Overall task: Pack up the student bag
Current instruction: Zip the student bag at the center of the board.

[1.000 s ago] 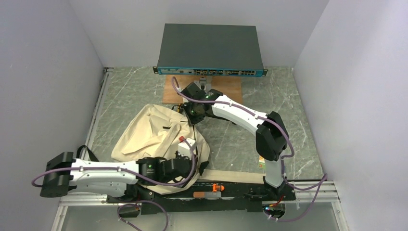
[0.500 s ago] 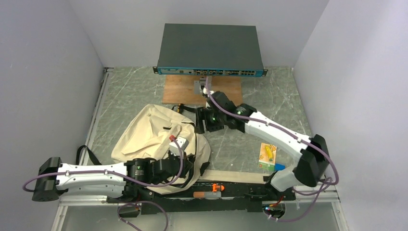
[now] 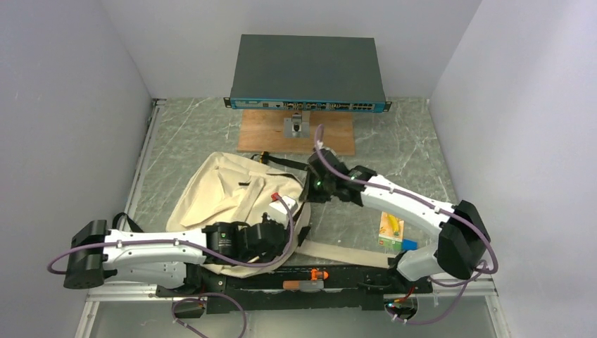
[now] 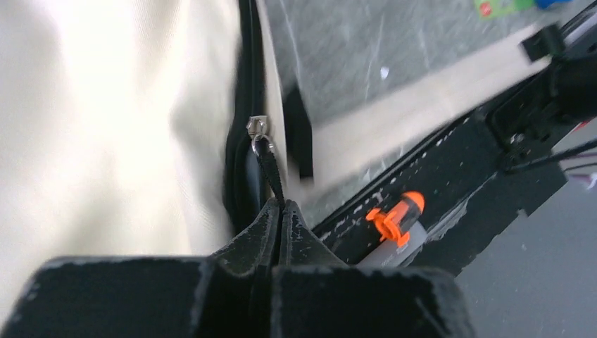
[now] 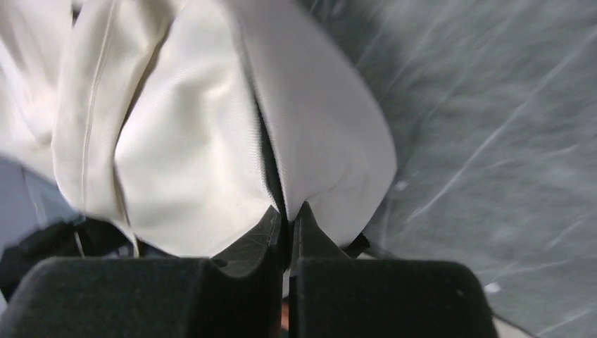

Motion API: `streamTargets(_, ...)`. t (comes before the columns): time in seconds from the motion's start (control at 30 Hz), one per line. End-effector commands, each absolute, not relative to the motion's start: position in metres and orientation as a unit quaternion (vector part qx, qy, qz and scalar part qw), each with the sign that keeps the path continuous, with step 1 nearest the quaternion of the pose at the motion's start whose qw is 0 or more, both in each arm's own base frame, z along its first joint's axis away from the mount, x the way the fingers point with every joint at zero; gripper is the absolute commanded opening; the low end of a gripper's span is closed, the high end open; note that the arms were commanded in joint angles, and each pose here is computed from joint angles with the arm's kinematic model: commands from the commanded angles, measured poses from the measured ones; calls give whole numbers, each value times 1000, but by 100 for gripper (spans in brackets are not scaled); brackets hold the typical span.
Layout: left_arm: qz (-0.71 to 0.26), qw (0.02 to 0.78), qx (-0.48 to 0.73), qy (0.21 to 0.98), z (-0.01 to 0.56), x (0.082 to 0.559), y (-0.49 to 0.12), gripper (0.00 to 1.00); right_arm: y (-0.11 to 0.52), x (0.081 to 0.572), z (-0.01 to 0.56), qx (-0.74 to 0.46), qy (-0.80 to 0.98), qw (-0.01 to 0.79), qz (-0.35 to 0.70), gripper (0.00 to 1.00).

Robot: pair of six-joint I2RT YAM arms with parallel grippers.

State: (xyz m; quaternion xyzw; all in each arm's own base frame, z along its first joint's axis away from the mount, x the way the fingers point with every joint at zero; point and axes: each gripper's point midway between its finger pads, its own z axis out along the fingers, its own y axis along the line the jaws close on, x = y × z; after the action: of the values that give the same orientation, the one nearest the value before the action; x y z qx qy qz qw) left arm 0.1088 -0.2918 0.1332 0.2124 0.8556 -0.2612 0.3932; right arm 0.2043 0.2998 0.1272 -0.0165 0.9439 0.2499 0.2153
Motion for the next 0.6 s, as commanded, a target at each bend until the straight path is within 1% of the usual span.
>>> streamTargets(0.0,-223,305,253,891,97,76,-277,0,246,310,187,41,889,396,226,0)
streamTargets(0.13,-154,263,253,918,68,55,-229,0,231,342,202,-12,874,439,208,0)
streamTargets(0.17,-150,261,247,921,68,53,-220,0,229,346,199,-24,874,442,202,0)
streamTargets(0.23,-170,276,235,916,75,55,-216,0,228,342,192,-47,886,420,190,1)
streamTargets(0.3,-202,308,236,899,89,64,-227,0,233,320,180,-54,901,381,197,37)
streamTargets(0.33,-208,323,232,894,98,70,-233,0,236,305,178,-53,907,368,198,49)
streamTargets(0.37,-208,330,231,891,103,74,-237,0,239,287,174,-47,914,355,192,58)
streamTargets(0.4,-211,338,233,887,109,78,-243,0,240,271,169,-37,920,344,185,65)
streamTargets(0.43,-216,346,236,882,115,82,-250,0,243,252,166,-26,922,332,195,68)
streamTargets(0.5,-230,357,247,871,126,85,-264,0,268,212,153,-19,922,292,252,72)
streamTargets(0.57,-241,363,257,863,134,87,-275,0,291,189,146,12,915,264,306,77)
